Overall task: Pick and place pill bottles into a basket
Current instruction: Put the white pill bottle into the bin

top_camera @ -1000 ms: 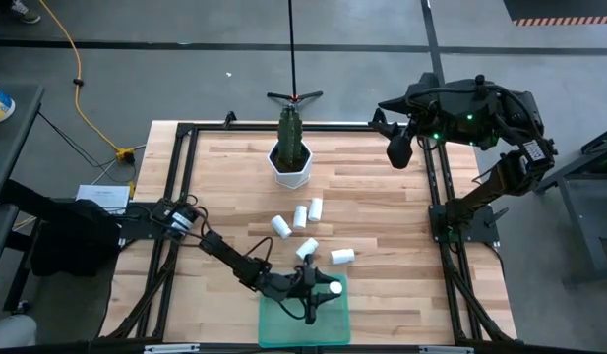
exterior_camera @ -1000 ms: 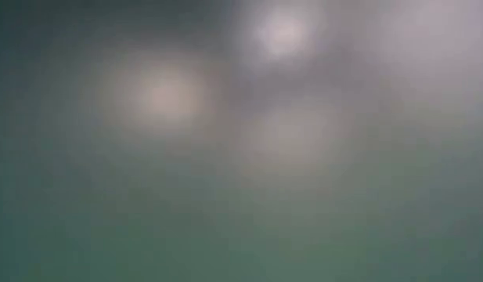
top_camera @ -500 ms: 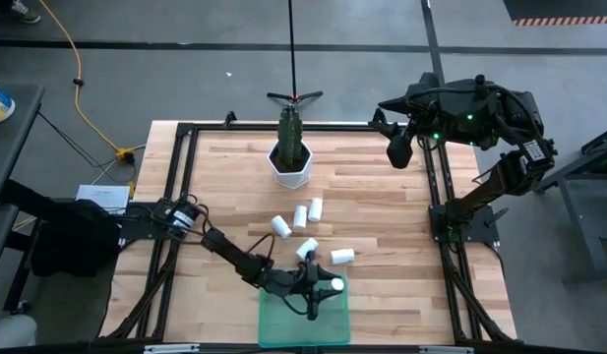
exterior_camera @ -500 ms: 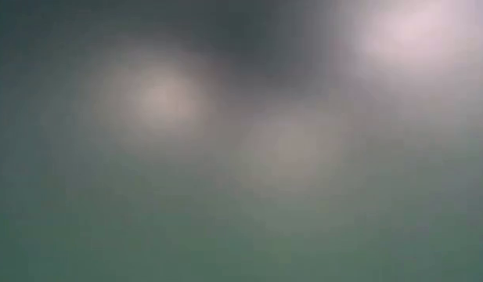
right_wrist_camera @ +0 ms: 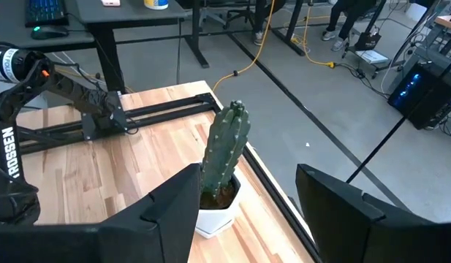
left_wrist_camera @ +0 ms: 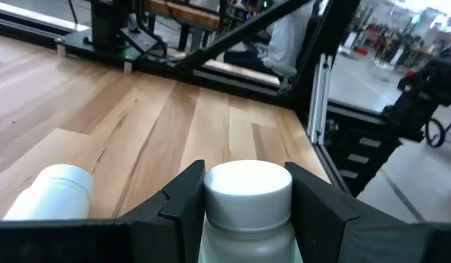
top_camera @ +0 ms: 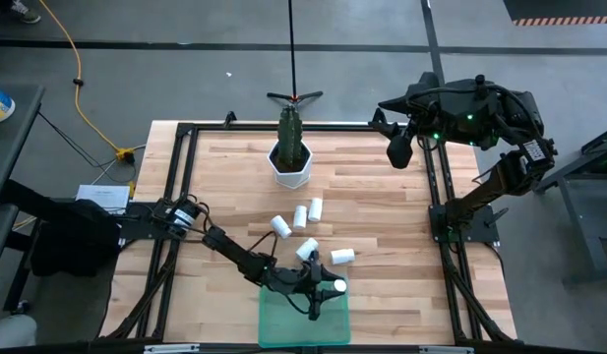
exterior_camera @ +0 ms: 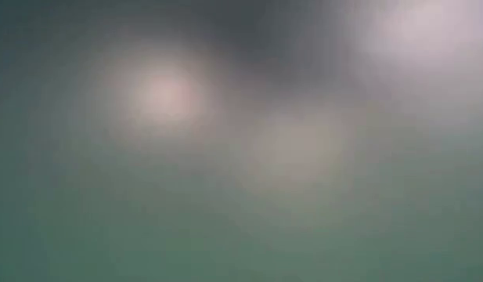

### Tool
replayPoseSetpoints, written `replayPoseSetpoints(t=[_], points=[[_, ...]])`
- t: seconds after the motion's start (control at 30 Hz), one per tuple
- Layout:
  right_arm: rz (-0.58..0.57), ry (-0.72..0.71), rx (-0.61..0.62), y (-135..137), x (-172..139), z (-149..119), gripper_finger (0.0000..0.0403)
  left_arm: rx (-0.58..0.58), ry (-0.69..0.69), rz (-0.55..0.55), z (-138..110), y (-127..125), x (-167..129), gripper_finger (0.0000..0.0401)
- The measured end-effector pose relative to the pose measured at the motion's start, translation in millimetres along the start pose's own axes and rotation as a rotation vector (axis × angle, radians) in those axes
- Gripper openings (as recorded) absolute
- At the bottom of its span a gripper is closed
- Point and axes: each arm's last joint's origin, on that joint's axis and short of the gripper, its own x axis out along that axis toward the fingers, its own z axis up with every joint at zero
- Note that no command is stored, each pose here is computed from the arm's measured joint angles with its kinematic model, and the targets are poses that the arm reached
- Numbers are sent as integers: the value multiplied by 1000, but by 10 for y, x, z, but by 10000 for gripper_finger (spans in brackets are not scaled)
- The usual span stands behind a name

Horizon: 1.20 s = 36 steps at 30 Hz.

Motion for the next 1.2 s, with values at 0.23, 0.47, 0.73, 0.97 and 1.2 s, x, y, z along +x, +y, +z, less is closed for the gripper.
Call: replayPoseSetpoints(t=[0.23,0.47,0.73,0.97,1.2], points=[[0,0,-6,0,0,0,216,23,35,40,94,-72,93,194],[0,0,-6,0,0,0,216,31,46,68,100,-71,106,254],[-1,14,-13,-2,0,-15,216,17,72,77,68,-60,100,235],[-3,27,-20,-3,1,-28,216,18,4,79,134,-70,107,211],[30,84,-25,0,-2,-83,216,36,-124,134,383,11,126,194]])
